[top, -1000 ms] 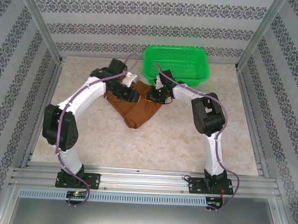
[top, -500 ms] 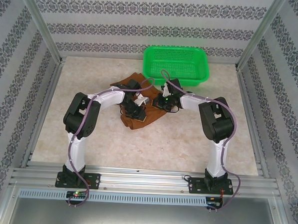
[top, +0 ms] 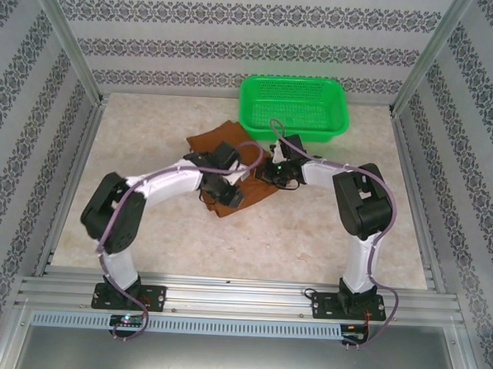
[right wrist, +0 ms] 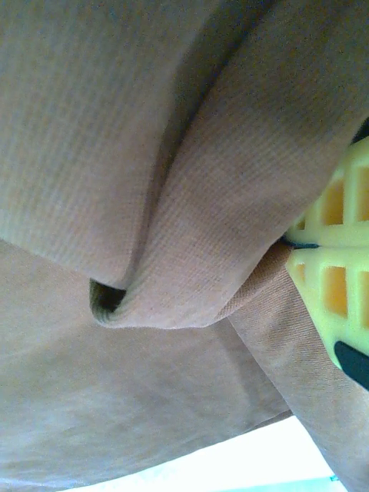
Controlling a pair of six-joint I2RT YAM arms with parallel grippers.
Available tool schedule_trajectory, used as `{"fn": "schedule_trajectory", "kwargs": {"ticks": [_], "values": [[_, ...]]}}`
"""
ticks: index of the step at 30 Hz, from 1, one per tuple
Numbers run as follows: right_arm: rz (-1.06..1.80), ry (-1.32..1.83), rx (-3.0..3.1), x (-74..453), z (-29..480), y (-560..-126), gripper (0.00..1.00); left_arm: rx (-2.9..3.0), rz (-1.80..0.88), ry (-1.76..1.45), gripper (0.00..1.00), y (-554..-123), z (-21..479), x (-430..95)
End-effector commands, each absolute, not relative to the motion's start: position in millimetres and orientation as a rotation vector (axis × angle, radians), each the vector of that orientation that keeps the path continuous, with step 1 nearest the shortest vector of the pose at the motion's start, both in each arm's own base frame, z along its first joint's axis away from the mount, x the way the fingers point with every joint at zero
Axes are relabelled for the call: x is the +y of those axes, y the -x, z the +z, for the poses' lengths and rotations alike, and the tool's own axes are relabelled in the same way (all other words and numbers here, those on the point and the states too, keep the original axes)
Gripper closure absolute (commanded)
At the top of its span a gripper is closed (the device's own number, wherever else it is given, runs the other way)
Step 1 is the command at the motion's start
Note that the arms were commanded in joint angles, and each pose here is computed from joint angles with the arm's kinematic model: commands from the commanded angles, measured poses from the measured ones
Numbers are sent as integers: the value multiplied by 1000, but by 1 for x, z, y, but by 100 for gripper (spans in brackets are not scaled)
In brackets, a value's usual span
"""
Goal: Roll up the long pants
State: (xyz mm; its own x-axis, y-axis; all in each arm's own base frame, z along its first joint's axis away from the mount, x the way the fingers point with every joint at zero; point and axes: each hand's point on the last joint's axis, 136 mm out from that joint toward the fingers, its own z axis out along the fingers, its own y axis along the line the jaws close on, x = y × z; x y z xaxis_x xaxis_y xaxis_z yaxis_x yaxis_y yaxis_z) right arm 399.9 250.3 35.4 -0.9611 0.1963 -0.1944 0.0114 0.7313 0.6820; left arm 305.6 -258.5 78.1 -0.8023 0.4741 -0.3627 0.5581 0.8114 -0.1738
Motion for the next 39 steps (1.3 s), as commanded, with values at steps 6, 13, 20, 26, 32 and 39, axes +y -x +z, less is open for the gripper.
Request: {"fn": "schedule_trajectory", "kwargs": {"ticks": [6, 13, 20, 26, 32, 39], "values": [[816, -351, 2955, 197, -22, -331, 100, 2451, 140, -995, 41, -289, 106, -238], [821, -356, 2954, 194, -23, -322, 100, 2289, 316, -1247, 43, -275, 102, -276], [829, -370, 2925, 193, -20, -322, 100, 2303, 245, -1446, 32, -252, 77, -299], [834, -379, 2932, 192, -25, -317, 100, 2335, 385, -1554, 31, -252, 44, -284], [856, -374, 2920, 196, -22, -319, 100, 2395, 497, -1506, 30, -274, 21, -264], [894, -378, 2910, 201, -22, -322, 100, 2513, 503, -1354, 34, -324, 8, -236]]}}
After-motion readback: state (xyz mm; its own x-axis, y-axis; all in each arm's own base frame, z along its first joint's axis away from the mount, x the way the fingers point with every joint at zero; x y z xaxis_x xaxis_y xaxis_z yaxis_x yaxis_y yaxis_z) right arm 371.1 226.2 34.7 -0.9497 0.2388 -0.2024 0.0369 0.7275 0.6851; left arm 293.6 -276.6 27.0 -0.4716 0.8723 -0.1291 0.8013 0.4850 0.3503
